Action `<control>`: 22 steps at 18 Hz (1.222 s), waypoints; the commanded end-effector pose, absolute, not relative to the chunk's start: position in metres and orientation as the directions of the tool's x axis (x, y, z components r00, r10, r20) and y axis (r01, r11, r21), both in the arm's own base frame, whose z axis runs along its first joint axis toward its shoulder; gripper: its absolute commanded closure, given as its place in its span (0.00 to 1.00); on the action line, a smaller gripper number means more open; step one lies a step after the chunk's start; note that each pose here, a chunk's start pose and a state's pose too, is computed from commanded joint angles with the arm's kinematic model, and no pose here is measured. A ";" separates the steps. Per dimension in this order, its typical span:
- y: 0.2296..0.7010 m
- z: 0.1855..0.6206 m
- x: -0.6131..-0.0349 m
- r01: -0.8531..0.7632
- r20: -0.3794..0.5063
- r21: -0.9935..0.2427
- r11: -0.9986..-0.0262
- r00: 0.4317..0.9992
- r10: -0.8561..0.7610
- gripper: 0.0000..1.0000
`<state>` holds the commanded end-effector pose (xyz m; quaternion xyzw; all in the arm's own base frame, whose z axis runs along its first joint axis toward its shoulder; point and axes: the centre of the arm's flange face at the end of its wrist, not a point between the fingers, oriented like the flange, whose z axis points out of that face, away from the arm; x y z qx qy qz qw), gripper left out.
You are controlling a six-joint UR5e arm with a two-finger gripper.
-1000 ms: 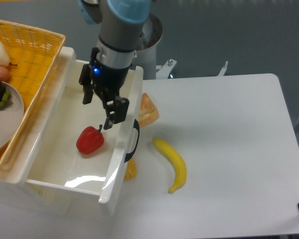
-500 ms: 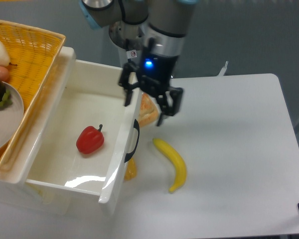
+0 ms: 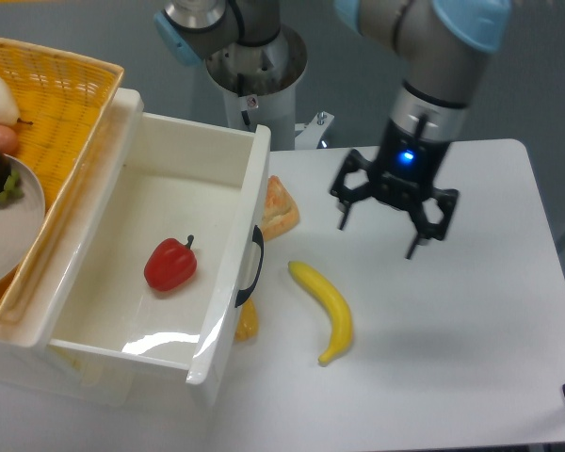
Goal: Place the red pepper in the upper white drawer
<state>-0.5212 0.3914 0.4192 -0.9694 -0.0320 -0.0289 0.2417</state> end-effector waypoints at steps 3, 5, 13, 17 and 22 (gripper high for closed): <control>0.384 0.388 -0.542 0.039 0.071 -0.456 -0.889 0.997 0.007 0.00; 0.382 0.372 -0.553 0.042 0.068 -0.445 -0.894 0.998 0.013 0.00; 0.389 0.300 -0.572 0.004 0.020 -0.167 -0.986 1.000 0.001 0.00; 0.405 0.267 -0.567 -0.080 0.019 -0.060 -0.995 0.996 -0.082 0.00; 0.409 0.263 -0.571 -0.212 0.011 -0.052 -0.976 0.977 -0.213 0.00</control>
